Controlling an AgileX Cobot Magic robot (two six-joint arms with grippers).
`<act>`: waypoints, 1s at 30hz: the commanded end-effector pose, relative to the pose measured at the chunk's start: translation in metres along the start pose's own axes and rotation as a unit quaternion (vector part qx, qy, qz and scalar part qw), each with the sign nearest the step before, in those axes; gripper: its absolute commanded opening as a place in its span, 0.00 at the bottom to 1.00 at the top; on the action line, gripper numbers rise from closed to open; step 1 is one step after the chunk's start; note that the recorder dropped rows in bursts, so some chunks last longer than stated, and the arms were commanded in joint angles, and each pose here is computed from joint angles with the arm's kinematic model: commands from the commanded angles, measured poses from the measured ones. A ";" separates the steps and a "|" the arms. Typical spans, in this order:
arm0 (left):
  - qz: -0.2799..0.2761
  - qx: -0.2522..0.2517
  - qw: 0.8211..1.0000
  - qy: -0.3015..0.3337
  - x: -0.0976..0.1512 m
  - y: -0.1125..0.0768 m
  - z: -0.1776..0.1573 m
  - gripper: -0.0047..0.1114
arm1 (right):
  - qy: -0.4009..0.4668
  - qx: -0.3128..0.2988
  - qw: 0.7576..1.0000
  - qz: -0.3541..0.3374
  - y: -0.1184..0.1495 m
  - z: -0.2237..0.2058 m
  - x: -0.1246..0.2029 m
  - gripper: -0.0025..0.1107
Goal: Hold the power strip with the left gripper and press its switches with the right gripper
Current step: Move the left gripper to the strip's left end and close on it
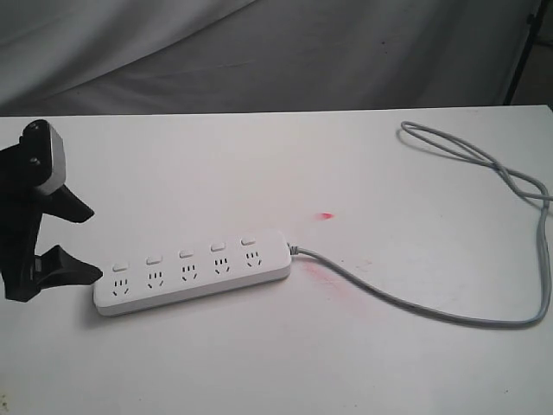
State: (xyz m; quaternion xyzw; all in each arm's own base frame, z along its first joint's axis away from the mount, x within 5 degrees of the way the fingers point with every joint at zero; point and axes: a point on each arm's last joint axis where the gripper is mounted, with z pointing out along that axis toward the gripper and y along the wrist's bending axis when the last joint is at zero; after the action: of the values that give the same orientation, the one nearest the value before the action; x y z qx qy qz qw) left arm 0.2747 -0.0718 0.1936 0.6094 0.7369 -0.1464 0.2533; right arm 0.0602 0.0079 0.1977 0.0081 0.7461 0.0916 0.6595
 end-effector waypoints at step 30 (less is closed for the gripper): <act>0.006 0.030 1.000 0.005 0.037 0.010 0.059 0.93 | -0.002 0.003 1.000 -0.003 0.000 0.000 0.001 0.02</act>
State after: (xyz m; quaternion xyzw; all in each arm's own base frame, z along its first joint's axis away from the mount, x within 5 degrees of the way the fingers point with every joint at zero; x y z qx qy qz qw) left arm 0.2914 -0.0694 0.1314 0.6263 0.7281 -0.1497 0.2351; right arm 0.0602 0.0079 0.1977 0.0081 0.7461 0.0916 0.6595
